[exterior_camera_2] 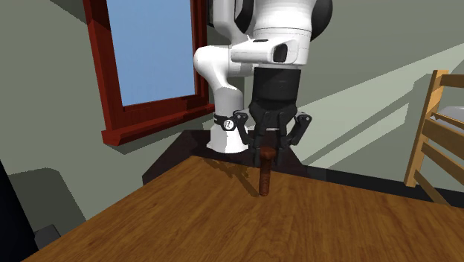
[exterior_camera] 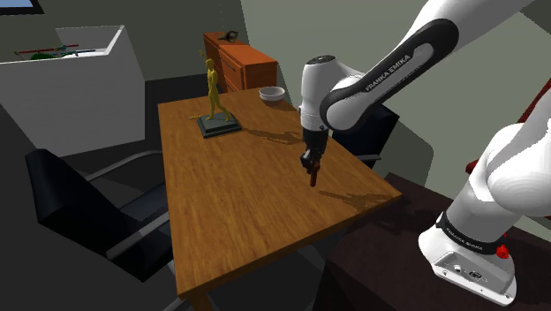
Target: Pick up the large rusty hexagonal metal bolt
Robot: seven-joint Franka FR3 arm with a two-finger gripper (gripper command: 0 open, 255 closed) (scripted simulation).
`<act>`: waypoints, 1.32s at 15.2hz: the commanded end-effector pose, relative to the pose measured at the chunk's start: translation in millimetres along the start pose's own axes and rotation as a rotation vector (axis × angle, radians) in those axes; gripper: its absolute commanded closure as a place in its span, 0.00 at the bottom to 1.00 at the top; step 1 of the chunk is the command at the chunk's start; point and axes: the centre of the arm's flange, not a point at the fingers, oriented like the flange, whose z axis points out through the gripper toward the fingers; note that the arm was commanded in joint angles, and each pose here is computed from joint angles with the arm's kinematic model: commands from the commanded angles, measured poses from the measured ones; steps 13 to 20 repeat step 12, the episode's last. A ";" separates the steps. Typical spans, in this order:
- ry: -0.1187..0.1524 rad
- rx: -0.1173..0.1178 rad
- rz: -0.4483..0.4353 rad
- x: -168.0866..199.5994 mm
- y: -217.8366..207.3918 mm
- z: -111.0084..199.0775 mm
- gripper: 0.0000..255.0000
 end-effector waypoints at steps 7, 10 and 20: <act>0.000 0.000 0.000 -1.2 1.4 -42.3 1.00; 0.000 0.000 0.000 -1.8 2.2 -58.1 1.00; 0.000 0.000 0.000 -1.9 2.2 -58.9 1.00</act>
